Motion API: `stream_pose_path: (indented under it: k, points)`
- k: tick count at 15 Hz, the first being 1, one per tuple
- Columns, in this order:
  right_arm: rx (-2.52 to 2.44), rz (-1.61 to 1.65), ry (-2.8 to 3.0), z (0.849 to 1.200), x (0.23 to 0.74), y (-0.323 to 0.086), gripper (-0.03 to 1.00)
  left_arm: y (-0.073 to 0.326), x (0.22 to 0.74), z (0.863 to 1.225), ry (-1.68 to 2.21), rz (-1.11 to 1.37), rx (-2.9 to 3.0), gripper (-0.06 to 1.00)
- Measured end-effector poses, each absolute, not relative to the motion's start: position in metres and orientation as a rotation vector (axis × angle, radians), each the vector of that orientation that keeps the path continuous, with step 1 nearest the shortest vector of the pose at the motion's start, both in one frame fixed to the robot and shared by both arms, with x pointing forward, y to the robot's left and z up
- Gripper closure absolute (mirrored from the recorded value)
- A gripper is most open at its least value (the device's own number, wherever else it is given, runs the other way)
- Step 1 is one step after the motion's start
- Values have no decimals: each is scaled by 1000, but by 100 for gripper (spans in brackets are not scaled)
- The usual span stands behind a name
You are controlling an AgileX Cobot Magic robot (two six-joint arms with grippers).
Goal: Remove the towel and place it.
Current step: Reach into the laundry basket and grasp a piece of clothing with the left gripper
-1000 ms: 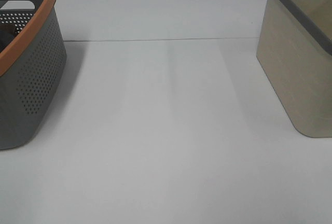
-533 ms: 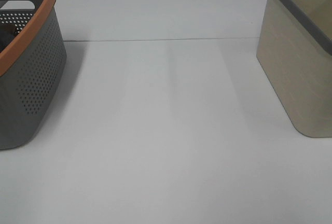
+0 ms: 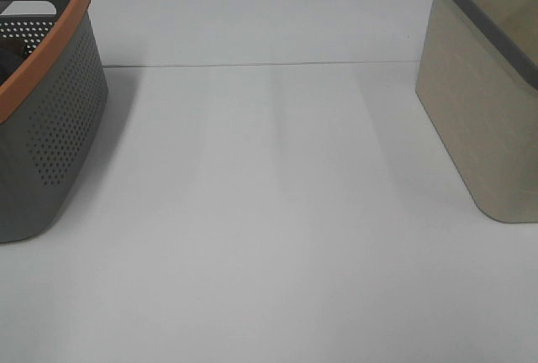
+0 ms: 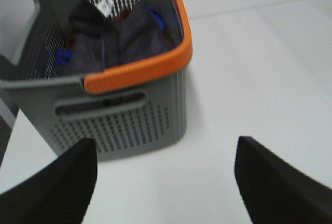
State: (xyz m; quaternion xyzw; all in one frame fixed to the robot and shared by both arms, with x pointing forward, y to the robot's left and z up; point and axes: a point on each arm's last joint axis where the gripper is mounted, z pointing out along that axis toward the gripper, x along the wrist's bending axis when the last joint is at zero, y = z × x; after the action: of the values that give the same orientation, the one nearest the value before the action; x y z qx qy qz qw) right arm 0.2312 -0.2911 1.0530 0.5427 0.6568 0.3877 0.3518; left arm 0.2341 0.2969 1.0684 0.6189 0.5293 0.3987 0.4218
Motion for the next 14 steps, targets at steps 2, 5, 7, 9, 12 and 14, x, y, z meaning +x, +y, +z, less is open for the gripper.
stream_pose_path:
  k: [2, 5, 7, 9, 12, 14]
  points:
    - [1405, 1003, 1700, 1053, 231, -291, 30, 298, 246, 1084, 1273, 1070, 1440, 24]
    - [1405, 1003, 1700, 1053, 231, -291, 30, 300, 273, 1100, 1267, 1108, 1333, 24]
    - [1405, 1003, 1700, 1053, 231, -291, 30, 300, 303, 1106, 1294, 1111, 1311, 24]
    - [1405, 1003, 1700, 1053, 231, -291, 30, 299, 335, 1112, 1359, 1057, 1297, 24]
    - [1405, 1003, 1700, 1053, 231, -291, 30, 298, 390, 1123, 1484, 991, 1354, 24]
    - [1405, 1003, 1700, 1053, 231, -291, 30, 297, 429, 1126, 1568, 941, 1382, 24]
